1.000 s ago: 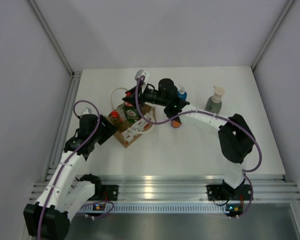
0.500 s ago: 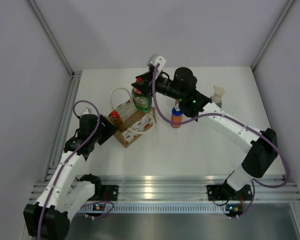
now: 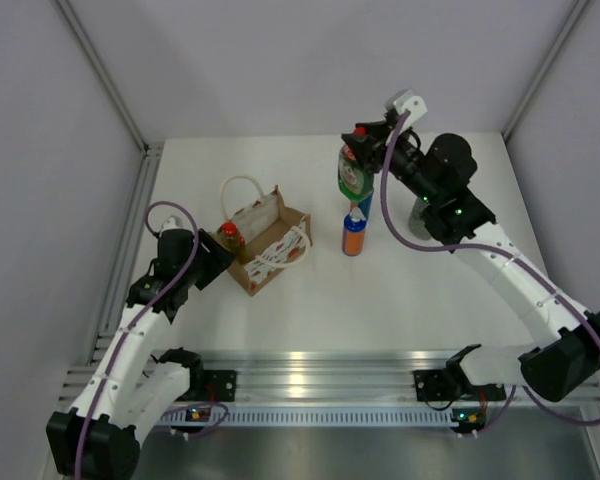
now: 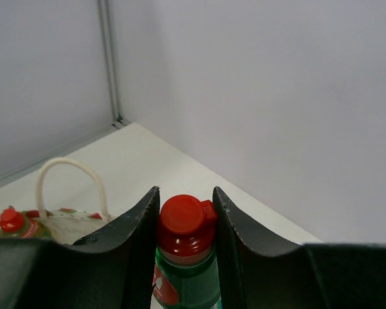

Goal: Take the personal care products out of the canvas bag

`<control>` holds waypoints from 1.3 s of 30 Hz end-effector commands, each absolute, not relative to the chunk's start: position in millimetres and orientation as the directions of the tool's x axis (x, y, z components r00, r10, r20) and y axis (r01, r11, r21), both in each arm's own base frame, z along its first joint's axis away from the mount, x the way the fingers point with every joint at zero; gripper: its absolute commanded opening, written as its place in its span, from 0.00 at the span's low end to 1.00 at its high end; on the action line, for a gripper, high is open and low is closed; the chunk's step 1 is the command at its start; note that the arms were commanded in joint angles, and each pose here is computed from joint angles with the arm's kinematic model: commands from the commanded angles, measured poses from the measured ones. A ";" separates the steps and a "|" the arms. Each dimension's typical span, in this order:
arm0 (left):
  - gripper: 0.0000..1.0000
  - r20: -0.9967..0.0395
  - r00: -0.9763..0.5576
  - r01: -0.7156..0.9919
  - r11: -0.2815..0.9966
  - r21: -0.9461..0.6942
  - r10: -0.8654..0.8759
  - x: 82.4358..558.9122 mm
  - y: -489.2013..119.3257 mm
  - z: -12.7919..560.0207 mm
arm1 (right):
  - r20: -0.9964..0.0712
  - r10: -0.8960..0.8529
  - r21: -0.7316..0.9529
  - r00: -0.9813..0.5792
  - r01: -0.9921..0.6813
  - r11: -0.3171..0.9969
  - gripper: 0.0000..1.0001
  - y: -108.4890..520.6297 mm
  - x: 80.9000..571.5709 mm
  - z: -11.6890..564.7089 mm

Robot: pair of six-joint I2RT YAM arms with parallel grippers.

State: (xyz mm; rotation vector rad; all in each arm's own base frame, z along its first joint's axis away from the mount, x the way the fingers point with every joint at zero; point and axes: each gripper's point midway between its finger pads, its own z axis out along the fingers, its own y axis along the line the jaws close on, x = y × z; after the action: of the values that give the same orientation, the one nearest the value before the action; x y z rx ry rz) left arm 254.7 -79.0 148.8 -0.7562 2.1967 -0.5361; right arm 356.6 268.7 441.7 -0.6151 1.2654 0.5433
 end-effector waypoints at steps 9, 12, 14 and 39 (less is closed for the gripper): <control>0.64 -0.516 -0.535 -0.347 0.731 -0.587 -0.668 256.4 -77.6 152.1 | -0.944 0.063 -0.082 0.322 -0.416 0.906 0.00 145.8 349.8 445.5; 0.64 -0.517 -0.537 -0.347 0.733 -0.585 -0.667 256.4 -77.5 151.7 | -0.953 0.043 -0.071 0.299 -0.362 0.930 0.00 122.5 356.6 420.5; 0.64 -0.518 -0.535 -0.345 0.732 -0.587 -0.667 256.3 -77.5 152.4 | -0.955 0.077 -0.035 0.287 -0.364 0.931 0.00 114.6 356.6 411.5; 0.64 -0.510 -0.561 -0.329 0.741 -0.585 -0.652 254.6 -81.7 149.7 | -0.949 0.122 0.007 0.290 -0.368 0.930 0.01 98.8 372.7 292.2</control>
State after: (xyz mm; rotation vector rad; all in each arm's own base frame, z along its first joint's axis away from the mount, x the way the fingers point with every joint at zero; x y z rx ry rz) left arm 253.5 -79.2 146.7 -0.7510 2.2031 -0.5350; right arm 373.8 99.2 209.7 -0.2022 1.5598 0.3349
